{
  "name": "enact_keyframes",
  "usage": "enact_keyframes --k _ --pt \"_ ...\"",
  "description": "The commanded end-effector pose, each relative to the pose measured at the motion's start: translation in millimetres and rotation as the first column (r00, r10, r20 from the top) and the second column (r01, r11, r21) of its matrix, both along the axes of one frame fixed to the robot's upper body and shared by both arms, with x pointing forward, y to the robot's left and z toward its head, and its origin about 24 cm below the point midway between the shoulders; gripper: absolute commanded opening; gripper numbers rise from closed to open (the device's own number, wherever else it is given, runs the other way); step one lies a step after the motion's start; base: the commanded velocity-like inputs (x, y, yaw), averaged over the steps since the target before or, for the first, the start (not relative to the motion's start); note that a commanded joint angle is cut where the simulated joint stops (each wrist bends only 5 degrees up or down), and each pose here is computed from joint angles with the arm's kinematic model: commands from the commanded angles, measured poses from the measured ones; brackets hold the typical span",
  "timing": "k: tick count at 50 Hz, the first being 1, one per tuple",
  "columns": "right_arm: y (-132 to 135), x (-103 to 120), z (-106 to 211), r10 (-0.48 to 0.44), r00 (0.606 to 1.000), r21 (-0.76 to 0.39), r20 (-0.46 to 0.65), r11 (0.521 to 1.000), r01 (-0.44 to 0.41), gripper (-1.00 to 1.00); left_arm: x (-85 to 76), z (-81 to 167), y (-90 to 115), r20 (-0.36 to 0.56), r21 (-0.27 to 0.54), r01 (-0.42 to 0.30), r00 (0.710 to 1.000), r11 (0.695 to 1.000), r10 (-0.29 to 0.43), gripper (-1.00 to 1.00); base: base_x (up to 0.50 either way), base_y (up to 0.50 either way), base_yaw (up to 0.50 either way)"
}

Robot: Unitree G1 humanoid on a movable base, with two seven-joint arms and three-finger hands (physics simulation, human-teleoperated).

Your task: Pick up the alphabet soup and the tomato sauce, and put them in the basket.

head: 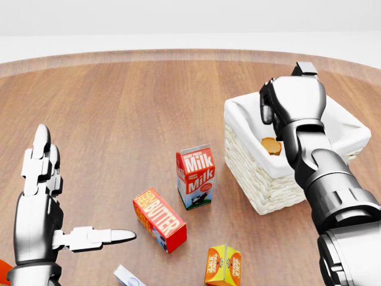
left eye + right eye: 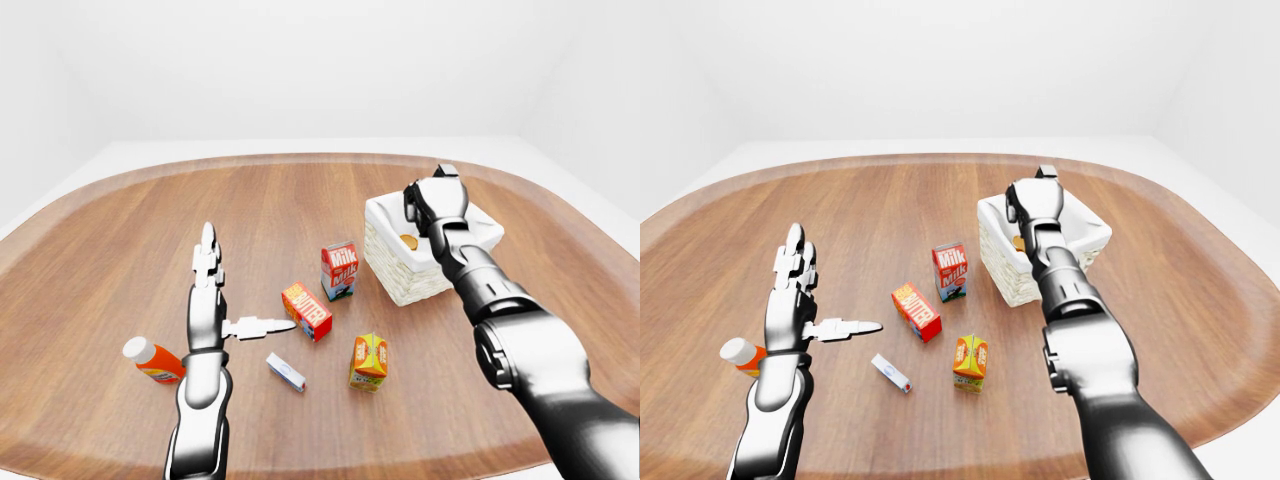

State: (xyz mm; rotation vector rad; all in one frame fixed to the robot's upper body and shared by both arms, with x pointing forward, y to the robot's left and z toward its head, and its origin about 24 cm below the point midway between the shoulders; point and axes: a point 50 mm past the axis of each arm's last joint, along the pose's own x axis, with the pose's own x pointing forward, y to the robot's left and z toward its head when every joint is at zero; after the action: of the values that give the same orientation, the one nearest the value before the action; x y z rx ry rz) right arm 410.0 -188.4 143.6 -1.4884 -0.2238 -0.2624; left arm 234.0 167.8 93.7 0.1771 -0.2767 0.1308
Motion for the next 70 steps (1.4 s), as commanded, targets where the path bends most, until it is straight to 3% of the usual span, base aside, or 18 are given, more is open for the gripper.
enact_keyframes --k 1,33,34,37,39,58,70 --pt "-3 -3 -8 -0.013 1.000 0.028 -0.016 1.000 0.014 -1.00 -0.9 2 0 0.008 0.001 0.001 1.000 1.000 -0.001 1.00 0.00 0.00 0.00" --pt "-5 -4 -13 -0.019 0.999 0.036 -0.030 0.999 0.020 -1.00 -1.2 2 0 0.007 0.000 0.001 1.000 1.000 -0.001 1.00 0.00 0.00 0.00" --pt "-5 -4 -13 -0.018 0.999 0.035 -0.030 0.999 0.019 -0.69 -0.9 1 0 0.005 0.000 0.000 1.000 1.000 0.000 1.00 0.00 0.00 0.00" --pt "-4 -4 -11 -0.015 1.000 0.034 -0.025 0.999 0.016 0.76 -0.7 2 1 0.007 -0.001 -0.001 1.000 1.000 0.001 1.00 0.00 0.00 0.00" --pt "-4 -3 -11 -0.015 1.000 0.033 -0.026 0.999 0.016 1.00 -0.4 1 0 0.006 0.000 -0.001 1.000 1.000 0.001 1.00 0.00 0.00 0.00" --pt "-3 -4 -12 -0.012 1.000 0.028 -0.027 1.000 0.012 1.00 -0.7 1 0 0.003 0.000 0.000 1.000 1.000 0.000 1.00 0.00 0.00 0.00" --pt "-4 2 12 -0.011 0.999 0.025 0.038 1.000 0.010 1.00 -0.8 1 0 0.003 0.001 0.002 1.000 1.000 -0.002 1.00 0.00 0.00 0.00"
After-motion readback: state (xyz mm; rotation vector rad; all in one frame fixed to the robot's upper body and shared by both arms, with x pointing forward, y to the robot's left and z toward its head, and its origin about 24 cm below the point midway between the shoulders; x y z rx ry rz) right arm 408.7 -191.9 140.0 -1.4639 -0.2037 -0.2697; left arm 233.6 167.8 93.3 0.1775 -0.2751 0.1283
